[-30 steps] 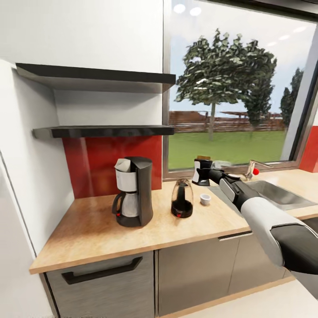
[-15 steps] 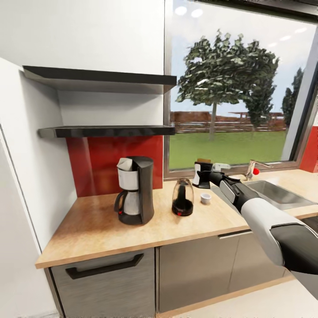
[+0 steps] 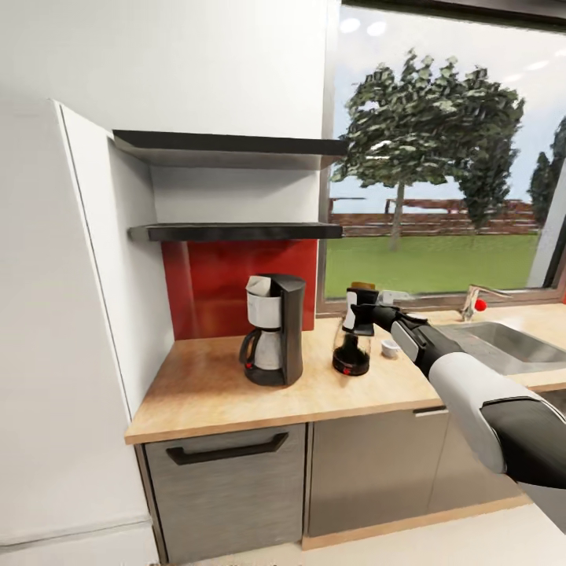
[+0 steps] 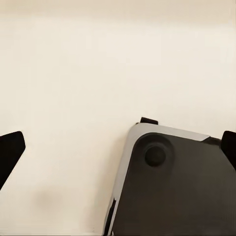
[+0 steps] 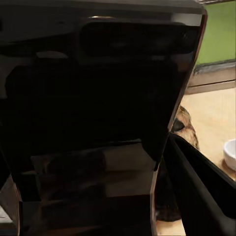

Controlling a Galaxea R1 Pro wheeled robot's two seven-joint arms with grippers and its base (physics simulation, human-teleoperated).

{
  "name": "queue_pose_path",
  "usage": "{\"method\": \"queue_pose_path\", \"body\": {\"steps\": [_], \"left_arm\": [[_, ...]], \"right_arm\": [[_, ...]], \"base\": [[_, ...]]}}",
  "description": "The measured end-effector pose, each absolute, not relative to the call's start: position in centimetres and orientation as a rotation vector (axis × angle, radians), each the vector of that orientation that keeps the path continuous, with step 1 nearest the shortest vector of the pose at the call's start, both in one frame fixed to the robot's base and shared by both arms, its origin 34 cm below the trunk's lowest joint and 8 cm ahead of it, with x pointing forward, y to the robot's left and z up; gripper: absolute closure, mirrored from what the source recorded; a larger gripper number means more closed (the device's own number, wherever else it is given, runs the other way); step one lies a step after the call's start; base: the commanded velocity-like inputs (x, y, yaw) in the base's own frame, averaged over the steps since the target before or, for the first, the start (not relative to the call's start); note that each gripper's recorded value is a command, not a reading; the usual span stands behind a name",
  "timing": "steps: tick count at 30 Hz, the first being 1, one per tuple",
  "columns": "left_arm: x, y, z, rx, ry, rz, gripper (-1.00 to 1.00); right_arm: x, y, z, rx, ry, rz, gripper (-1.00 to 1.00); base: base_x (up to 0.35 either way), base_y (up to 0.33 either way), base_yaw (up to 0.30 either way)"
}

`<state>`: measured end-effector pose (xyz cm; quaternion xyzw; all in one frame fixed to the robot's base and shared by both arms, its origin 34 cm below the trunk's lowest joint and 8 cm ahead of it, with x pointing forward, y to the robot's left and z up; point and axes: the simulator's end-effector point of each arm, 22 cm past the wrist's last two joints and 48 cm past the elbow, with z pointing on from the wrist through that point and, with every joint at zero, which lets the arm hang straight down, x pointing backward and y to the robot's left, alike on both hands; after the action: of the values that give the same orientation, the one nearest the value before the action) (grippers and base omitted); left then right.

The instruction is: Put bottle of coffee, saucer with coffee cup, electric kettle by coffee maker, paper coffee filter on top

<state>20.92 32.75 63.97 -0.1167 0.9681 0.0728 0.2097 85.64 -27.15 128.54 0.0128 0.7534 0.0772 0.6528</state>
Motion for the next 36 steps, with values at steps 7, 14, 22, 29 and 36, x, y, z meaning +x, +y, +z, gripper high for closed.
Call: {"method": "queue_pose_path", "body": {"steps": [7, 14, 22, 29, 36], "left_arm": [[20.9, 32.9, 64.0, -0.326, 2.692, 0.214, -1.00], [20.8, 32.9, 64.0, -0.326, 2.693, 0.215, -1.00], [20.8, 32.9, 64.0, -0.327, 2.693, 0.215, -1.00], [20.9, 32.9, 64.0, -0.326, 2.692, 0.214, -1.00], [21.0, 32.9, 64.0, -0.325, 2.691, 0.214, -1.00]], "right_arm": [[85.6, -27.2, 128.5, 0.029, 1.710, 0.175, 1.00], [85.6, -27.1, 128.5, 0.028, 1.710, 0.176, 1.00], [85.6, -27.1, 128.5, 0.029, 1.710, 0.177, 1.00], [85.6, -27.3, 128.1, 0.029, 1.711, 0.172, 1.00], [85.3, -27.1, 125.9, -0.001, 1.710, 0.203, 1.00]], "base": [[-0.010, 0.009, 0.294], [0.000, 0.000, 0.235], [-0.033, 0.000, 0.010], [-0.002, 0.000, 0.000], [0.000, 0.000, 0.000]]}}
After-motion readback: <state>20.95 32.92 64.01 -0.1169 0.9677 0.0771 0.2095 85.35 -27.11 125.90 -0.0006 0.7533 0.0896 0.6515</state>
